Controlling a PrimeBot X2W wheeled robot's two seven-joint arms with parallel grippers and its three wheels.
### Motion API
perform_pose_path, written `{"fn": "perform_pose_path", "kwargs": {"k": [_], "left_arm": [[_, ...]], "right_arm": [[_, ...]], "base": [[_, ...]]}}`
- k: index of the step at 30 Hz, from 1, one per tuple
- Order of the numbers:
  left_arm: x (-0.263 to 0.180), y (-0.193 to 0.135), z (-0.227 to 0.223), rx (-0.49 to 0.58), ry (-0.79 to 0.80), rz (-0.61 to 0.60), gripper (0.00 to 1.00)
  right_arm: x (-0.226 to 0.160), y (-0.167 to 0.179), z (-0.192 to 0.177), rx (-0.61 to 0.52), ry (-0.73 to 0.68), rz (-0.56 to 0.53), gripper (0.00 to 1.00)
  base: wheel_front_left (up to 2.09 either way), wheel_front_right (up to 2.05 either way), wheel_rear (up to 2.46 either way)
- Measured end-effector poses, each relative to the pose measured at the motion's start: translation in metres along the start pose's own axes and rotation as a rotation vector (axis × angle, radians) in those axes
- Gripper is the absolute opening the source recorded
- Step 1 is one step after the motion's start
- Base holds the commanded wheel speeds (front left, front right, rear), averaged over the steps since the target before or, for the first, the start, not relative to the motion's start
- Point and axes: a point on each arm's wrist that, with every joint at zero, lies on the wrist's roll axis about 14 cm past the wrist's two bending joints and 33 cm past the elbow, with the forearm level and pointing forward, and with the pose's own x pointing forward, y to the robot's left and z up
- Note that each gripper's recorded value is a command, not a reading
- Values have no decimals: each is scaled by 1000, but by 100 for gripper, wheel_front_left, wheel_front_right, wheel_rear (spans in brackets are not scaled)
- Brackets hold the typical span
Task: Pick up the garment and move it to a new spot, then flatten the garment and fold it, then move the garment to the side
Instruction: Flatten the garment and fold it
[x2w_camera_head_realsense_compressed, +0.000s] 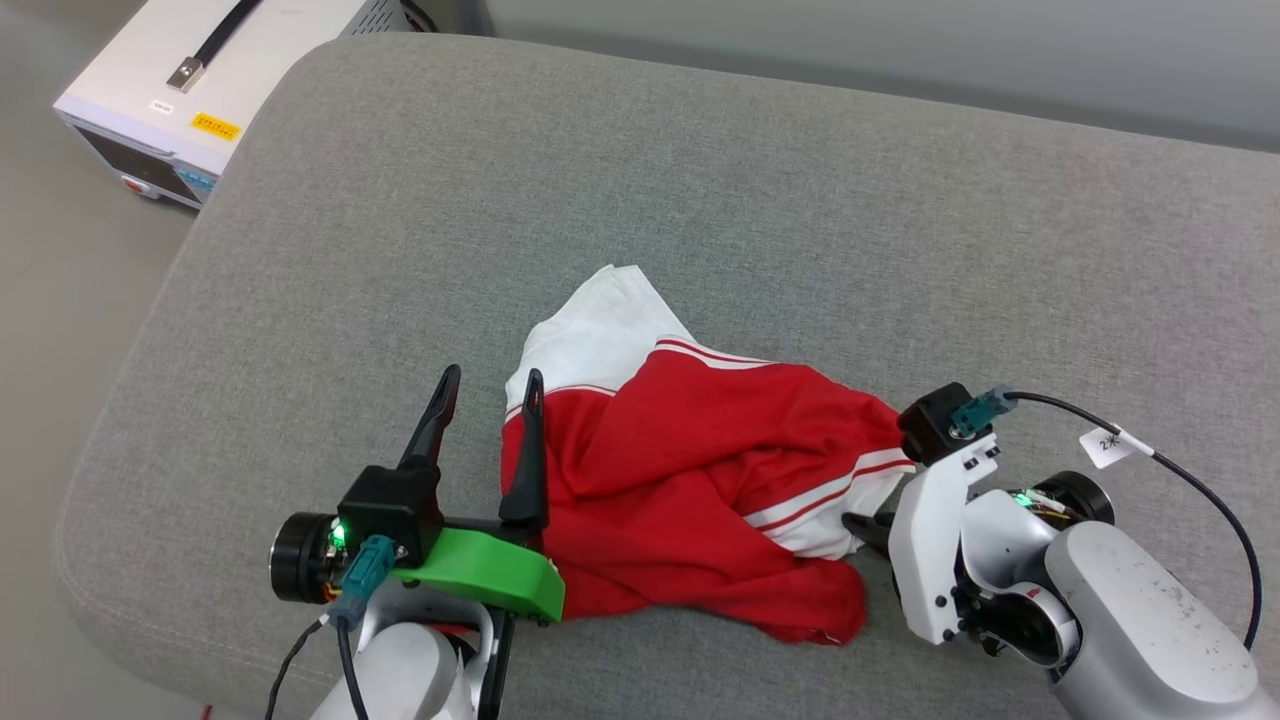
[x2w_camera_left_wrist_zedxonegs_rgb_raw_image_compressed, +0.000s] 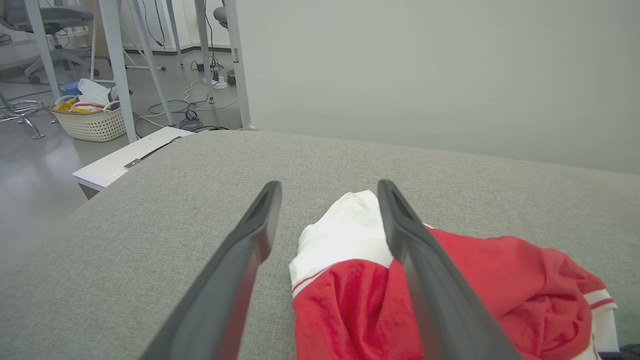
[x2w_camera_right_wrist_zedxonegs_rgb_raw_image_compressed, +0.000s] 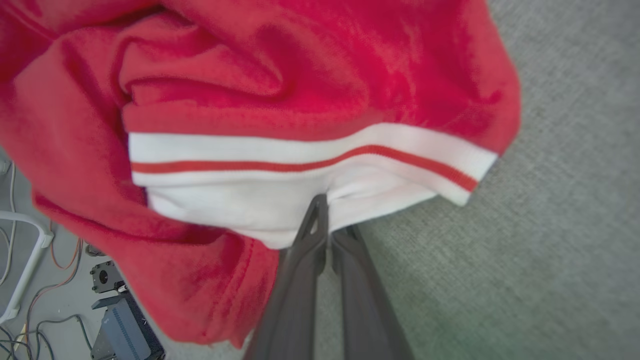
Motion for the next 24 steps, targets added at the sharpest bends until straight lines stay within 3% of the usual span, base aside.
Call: {"fn": "perform_pose_path", "kwargs": {"k": [4,9,18,24], "left_arm": [[1,1,4,0,-16,1,100],[2,-5,6,-17,-22,-16,100],[11,-26,6,-36,-34,-79,100],[16,-38,5,-40,-35,-117,100]], "right_arm": [[-14,-9,14,-6,-60,-26,0],[-58,-54,22,-1,-134,-158,0],[-153,-114,15,34,-178,-414,0],[-188,-138,-8,129,-157,-531,0]], "base": [[0,0,0],[0,0,0],[0,0,0],[0,0,0]]}}
